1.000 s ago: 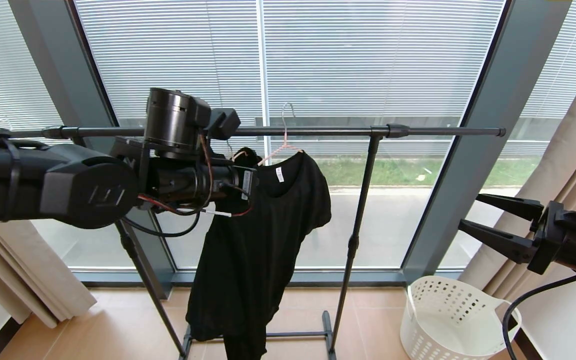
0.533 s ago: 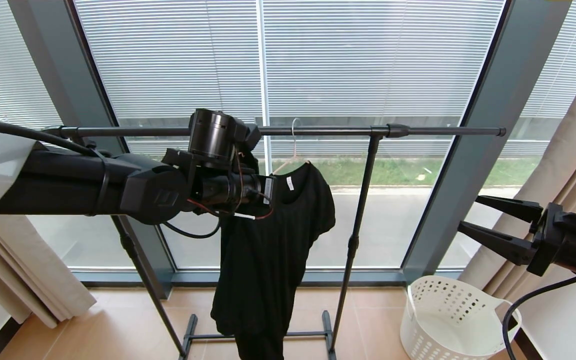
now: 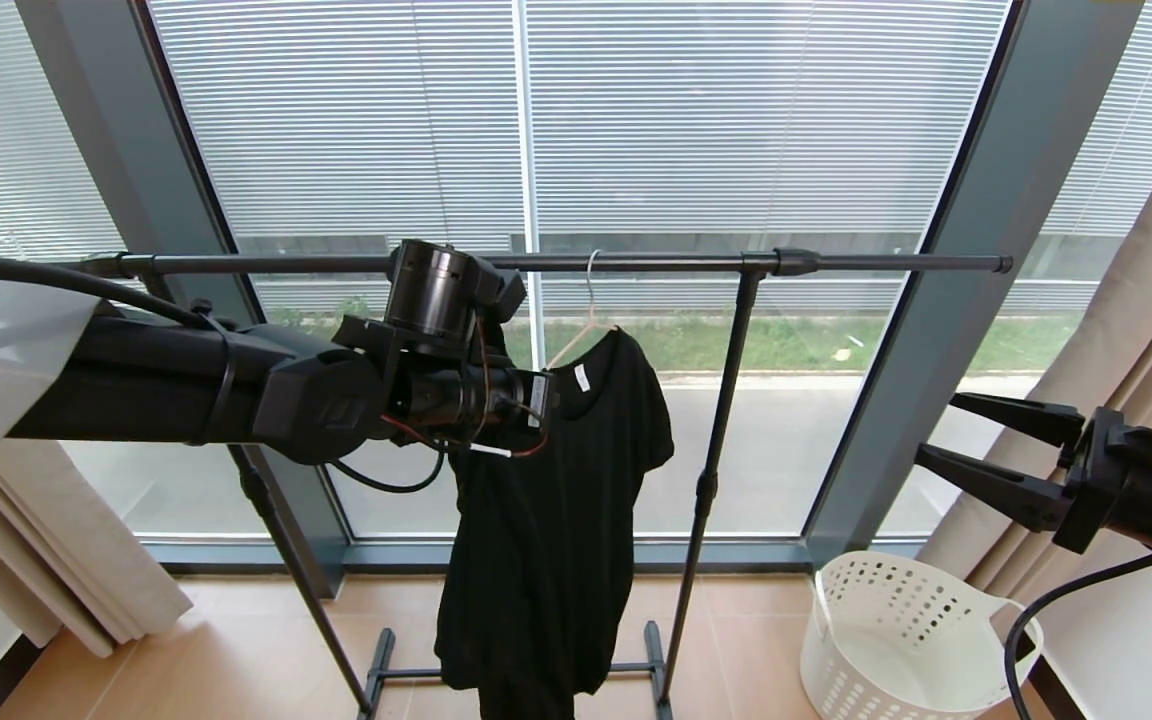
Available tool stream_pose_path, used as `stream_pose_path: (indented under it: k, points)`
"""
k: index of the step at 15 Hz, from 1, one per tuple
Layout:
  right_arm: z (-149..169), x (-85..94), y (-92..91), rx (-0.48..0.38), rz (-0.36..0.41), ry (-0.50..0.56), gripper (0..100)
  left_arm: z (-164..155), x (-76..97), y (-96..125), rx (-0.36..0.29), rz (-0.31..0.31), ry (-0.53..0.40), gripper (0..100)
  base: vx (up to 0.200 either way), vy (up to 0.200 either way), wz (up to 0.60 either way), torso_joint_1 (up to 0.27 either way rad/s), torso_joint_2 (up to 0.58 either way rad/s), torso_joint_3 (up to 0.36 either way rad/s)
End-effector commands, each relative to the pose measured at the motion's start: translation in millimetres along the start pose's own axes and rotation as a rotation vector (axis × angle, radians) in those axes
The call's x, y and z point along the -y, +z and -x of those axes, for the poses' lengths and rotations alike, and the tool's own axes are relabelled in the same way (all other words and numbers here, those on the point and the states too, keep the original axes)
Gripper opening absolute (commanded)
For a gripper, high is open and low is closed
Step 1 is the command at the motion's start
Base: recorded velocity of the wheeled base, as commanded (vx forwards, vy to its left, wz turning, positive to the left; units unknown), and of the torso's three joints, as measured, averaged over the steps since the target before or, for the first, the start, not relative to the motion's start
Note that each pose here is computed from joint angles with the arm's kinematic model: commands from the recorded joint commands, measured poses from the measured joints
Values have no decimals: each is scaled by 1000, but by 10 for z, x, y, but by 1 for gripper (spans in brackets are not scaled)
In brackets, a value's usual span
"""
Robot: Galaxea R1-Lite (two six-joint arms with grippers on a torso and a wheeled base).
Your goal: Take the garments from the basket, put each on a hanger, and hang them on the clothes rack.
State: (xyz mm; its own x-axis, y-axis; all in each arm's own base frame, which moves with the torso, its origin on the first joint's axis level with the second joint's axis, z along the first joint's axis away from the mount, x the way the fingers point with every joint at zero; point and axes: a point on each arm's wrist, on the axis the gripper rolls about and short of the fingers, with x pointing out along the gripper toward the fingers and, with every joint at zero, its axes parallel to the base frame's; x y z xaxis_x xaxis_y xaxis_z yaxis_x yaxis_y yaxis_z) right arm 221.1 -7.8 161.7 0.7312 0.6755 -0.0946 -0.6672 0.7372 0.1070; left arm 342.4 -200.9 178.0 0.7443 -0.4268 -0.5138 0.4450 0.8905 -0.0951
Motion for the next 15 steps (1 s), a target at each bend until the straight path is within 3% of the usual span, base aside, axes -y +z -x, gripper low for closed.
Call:
stream_pose_path:
  k: [1,3,5,6,8,9,10,11,12,15]
  points:
    - [-1,-4,-8,-2,-2,2,100,106,29,15,13,-3,-5,100,0,0,0,0,0,0]
    - [9,-16,-2,1,3,2,100,303,30,53,39,-5,-8,100,0,0,0,0,0,0]
    - [21,-33,-14,-1,39,-1,100,679,27,197,120,-3,-16,100,0,0,0,0,0,0]
    - [37,-47,-24,-4,109,-16,100,888,24,235,157,-5,-19,100,0,0,0,0,0,0]
    - [76,-101,-78,-46,327,-188,100,1424,1,169,218,-1,-20,100,0,0,0,0,0,0]
    - [54,-169,-69,-55,380,-235,100,1555,-8,105,224,-1,-19,100,0,0,0,0,0,0]
    - [37,-335,-1,-37,405,-292,100,1757,-30,-34,228,0,-17,100,0,0,0,0,0,0]
    - [74,-525,122,24,384,-374,100,2026,-63,-266,230,0,-9,100,0,0,0,0,0,0]
    - [100,-589,167,51,352,-405,100,2147,-80,-388,233,3,3,100,0,0,0,0,0,0]
    - [372,-795,243,17,298,-478,100,2473,-228,-950,218,30,79,100,0,0,0,0,0,0]
